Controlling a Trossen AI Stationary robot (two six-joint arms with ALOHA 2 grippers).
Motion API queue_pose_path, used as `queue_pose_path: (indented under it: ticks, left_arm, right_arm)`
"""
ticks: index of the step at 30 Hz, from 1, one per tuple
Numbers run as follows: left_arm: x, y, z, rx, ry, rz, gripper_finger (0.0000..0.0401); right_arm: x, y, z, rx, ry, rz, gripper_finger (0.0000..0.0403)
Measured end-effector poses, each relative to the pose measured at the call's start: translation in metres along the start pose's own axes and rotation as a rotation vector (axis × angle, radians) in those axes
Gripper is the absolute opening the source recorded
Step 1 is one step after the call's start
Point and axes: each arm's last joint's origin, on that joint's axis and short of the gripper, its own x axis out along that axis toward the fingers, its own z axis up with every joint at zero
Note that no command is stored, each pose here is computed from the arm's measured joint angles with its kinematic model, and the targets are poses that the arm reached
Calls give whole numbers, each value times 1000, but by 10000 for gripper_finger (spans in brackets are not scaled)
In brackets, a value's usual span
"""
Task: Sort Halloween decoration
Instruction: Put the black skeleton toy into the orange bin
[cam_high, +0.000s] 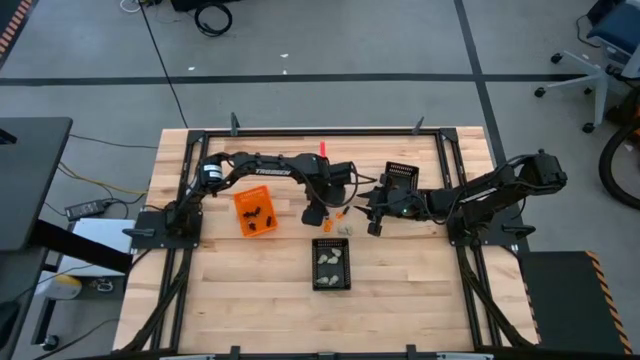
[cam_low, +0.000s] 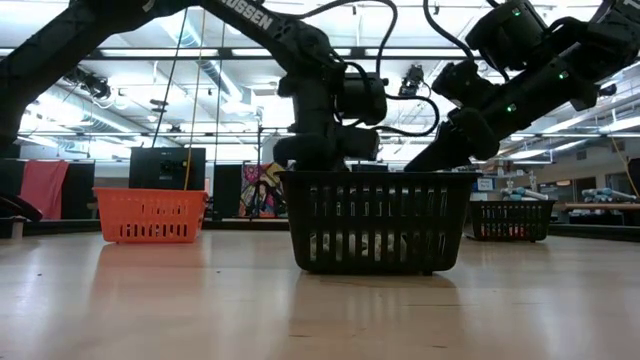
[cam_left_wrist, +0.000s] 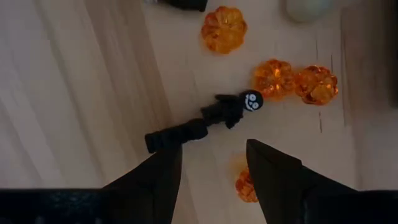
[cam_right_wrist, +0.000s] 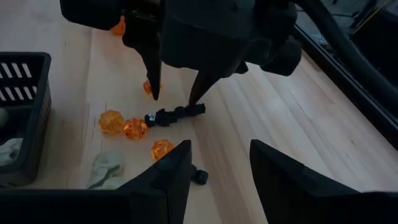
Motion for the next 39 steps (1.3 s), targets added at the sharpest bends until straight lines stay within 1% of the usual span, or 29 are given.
queue_pose_path:
  ticks: [6,13,17,22,29,37,39]
  left_arm:
    - [-4,0,0,48,-8,16,189]
    - [-29,-3,-7,54,-83,67,189]
    - [-25,-5,-13,71,-163,110,189]
    - [-18,-5,-11,92,-241,153,189]
    - [-9,-2,-18,84,-247,148,189]
    - [5,2,-32,-24,-247,123,189]
    - [6,3,-32,-39,-264,130,189]
  right_arm:
    - [0,0,-1,-4,13,1,167]
    - [0,0,-3,5,27,1,167]
    - [0,0,-3,14,25,1,167]
    - [0,0,-1,20,17,0,167]
    - [0,0,0,17,12,5,167]
    - [0,0,0,19,11,8,167]
    - [0,0,0,19,10,8,167]
